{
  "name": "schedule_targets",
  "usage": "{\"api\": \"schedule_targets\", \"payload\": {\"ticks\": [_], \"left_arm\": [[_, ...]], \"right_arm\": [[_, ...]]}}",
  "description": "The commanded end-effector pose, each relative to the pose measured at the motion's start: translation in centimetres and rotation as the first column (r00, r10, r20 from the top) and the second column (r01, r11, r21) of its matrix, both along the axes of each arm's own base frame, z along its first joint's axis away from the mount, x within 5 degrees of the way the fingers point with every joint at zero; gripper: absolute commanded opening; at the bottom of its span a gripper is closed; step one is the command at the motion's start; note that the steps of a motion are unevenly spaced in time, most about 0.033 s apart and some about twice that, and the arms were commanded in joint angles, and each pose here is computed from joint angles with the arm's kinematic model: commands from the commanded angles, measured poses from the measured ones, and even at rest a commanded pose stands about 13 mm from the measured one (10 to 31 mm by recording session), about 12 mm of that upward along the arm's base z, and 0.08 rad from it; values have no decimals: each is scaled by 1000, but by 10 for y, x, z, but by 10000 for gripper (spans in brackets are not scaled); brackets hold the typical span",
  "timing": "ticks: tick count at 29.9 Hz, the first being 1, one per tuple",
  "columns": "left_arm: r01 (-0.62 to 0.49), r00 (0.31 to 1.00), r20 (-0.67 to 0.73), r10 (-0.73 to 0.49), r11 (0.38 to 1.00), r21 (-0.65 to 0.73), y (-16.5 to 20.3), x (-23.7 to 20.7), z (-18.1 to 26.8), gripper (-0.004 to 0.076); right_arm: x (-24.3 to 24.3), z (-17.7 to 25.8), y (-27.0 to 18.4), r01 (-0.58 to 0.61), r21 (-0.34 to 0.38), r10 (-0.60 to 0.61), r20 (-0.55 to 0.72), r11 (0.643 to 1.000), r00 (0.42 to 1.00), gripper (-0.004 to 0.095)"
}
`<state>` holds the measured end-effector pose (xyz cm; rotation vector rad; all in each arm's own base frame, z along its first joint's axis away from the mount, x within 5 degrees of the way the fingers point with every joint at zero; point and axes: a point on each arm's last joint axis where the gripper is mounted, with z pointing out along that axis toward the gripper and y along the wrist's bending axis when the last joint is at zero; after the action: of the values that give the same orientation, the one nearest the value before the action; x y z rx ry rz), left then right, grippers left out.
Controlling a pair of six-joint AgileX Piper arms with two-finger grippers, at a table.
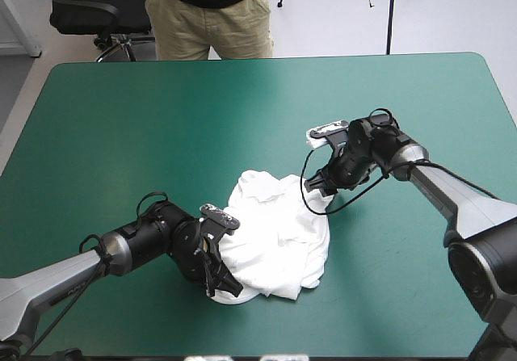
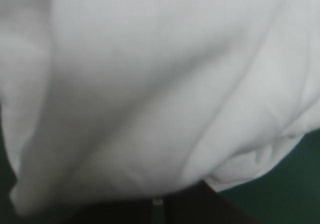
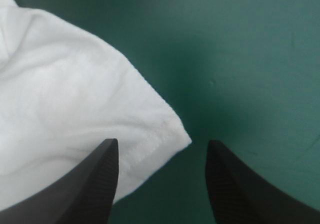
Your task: Fold the cloth
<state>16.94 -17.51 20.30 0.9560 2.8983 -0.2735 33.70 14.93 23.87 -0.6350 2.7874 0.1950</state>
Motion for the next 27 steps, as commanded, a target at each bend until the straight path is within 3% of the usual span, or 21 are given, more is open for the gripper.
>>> {"api": "schedule_targets", "payload": {"ticks": [1, 6, 8, 11, 13, 14, 20, 27], "left_arm": [[-20, 1000, -1, 20, 999, -42, -5, -1, 2, -17], [-20, 1000, -1, 20, 999, -42, -5, -1, 2, -17], [-20, 1000, -1, 20, 999, -42, -5, -1, 2, -17], [-20, 1000, -1, 20, 999, -42, -5, -1, 2, -17], [-22, 1000, -1, 22, 999, -42, -5, 0, 2, -17], [-30, 1000, -3, 30, 999, -42, -5, 0, 2, -17], [-25, 998, 58, 22, 999, 39, -1, 9, 13, -17], [-56, 971, 241, 2, 975, 215, 7, 35, 51, -17]], "right_arm": [[5, 13, 4, -12, 31, 9, 82, 999, 997, 481], [11, -8, 7, -10, 15, 10, 22, 1000, 1000, 480], [11, -15, 8, -6, 17, 6, -4, 1000, 1000, 437], [10, -21, 10, -2, 20, 3, -44, 1000, 999, 240], [9, -21, 11, -14, 32, 16, -58, 999, 998, 16], [9, -20, 12, -13, 38, 16, -58, 999, 998, -10], [4, -2, 8, -29, 24, 30, -25, 999, 999, -18], [-17, 61, -10, -52, -18, 54, 164, 998, 985, -17]]}}
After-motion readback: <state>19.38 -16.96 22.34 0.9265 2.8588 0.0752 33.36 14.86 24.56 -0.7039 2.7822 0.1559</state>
